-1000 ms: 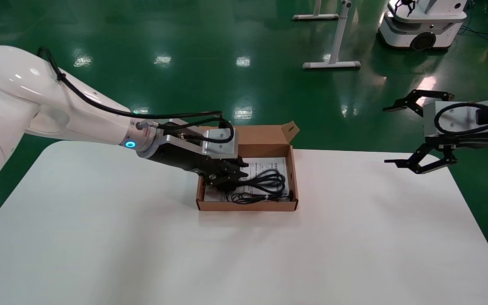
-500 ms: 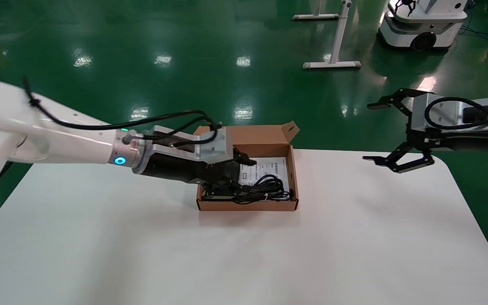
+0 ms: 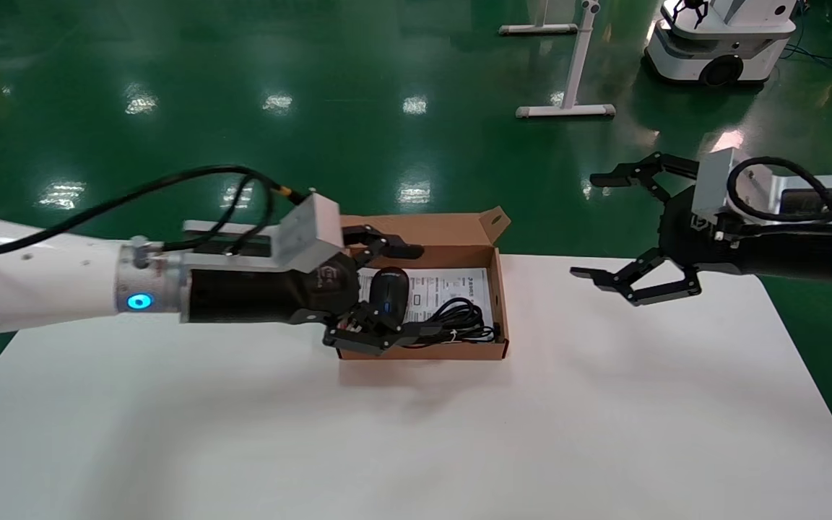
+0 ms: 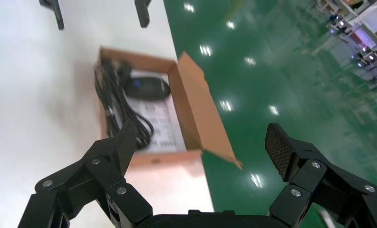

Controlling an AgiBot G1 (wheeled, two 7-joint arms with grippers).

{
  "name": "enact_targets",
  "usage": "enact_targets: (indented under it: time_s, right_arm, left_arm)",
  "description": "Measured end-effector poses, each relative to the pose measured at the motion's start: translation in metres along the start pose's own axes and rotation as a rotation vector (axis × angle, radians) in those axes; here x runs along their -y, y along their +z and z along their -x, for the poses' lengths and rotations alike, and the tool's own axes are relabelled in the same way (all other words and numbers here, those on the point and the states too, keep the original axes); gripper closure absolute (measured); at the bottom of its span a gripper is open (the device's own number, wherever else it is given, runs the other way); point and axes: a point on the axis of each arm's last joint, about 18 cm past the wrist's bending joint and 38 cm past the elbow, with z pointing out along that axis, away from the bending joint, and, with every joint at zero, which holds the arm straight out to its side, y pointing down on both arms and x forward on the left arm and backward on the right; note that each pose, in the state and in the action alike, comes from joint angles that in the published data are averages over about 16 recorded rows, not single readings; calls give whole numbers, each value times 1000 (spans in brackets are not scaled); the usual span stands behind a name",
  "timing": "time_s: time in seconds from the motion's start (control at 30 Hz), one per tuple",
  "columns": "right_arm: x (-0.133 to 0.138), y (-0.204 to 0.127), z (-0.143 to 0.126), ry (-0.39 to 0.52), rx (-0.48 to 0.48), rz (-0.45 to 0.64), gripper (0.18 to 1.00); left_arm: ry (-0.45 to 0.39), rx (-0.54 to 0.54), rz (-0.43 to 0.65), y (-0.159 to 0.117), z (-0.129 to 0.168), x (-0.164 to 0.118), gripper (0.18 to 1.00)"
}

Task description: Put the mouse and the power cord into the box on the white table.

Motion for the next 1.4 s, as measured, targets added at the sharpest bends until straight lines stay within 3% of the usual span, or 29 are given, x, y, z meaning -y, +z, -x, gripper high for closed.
enact_targets:
  time_s: [0.33,0.53,1.03,1.4]
  right_arm:
    - [22,-3,28,111,22,-135,178]
    - [37,-7,47,177,54,-212,178]
    - [84,-25,102,341,193,-374,178]
    - [101,-33,124,393,260,-422,178]
  left_arm:
    - [-64,12,-125,-42,-24,10,234]
    - [-88,9,-183,-68,-41,20,197]
    - [-107,-38,-266,-128,-91,51,184]
    - [-102,-67,-276,-144,-110,63,184]
